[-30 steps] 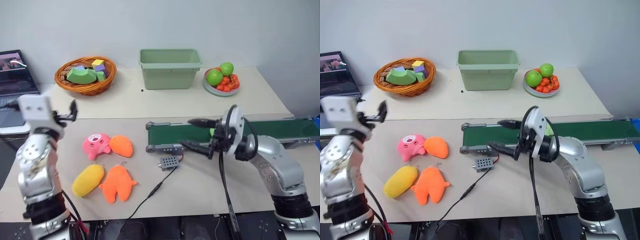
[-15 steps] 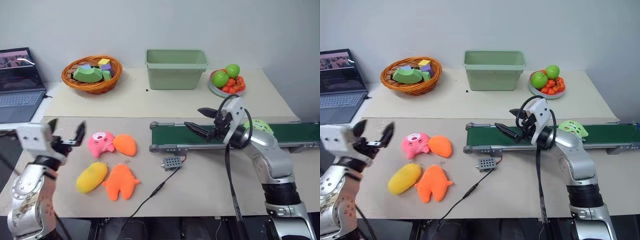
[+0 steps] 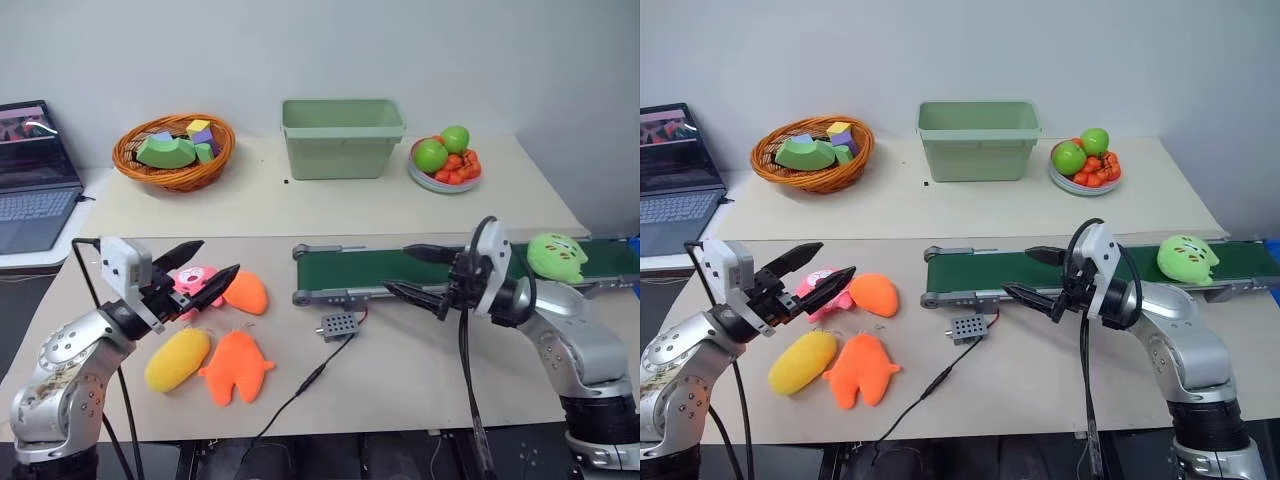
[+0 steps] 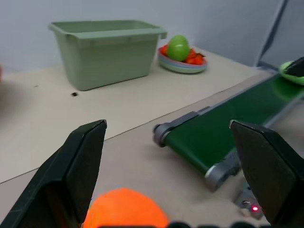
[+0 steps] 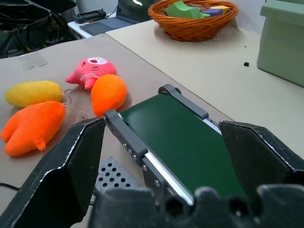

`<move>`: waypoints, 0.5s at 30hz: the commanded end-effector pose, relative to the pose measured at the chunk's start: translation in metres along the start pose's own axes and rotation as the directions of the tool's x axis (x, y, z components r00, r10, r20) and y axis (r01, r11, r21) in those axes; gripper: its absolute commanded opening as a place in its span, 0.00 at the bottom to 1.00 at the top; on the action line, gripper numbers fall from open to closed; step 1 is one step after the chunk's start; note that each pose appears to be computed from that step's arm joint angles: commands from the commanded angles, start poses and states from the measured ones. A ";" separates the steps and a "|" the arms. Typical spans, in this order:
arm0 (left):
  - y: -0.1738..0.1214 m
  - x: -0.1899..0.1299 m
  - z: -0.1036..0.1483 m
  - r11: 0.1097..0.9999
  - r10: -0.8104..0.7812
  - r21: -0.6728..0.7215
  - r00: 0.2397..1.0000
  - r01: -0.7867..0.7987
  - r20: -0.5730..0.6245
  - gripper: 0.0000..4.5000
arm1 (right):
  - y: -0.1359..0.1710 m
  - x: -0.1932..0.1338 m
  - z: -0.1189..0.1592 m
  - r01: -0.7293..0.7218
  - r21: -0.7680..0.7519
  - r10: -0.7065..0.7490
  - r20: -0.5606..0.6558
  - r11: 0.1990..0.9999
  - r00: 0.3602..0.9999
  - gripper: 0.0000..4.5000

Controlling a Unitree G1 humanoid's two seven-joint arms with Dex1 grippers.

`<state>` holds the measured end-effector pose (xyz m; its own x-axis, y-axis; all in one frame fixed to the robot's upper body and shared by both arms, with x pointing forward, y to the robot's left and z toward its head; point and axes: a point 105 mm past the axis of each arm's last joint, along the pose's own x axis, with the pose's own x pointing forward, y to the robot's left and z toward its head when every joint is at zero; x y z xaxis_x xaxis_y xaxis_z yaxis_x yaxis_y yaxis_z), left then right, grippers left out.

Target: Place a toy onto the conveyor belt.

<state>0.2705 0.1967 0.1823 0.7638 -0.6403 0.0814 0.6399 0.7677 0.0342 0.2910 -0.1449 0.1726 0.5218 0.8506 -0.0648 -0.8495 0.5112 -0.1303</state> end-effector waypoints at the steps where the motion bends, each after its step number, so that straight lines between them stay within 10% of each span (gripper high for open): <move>1: -0.006 0.003 0.005 0.997 -0.072 -0.004 0.997 0.072 0.000 0.98 | 0.001 -0.006 0.014 0.015 -0.040 -0.013 0.031 0.999 0.999 1.00; 15: -0.014 0.007 -0.009 0.978 -0.195 0.047 0.973 0.202 -0.123 0.98 | 0.003 -0.005 0.012 0.026 -0.044 -0.025 0.020 0.999 0.999 1.00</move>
<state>0.2678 0.1843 0.1657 0.6415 -0.7652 -0.0544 0.7671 0.6402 0.0409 0.2894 -0.1455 0.1712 0.5450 0.8359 -0.0658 -0.8352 0.5343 -0.1298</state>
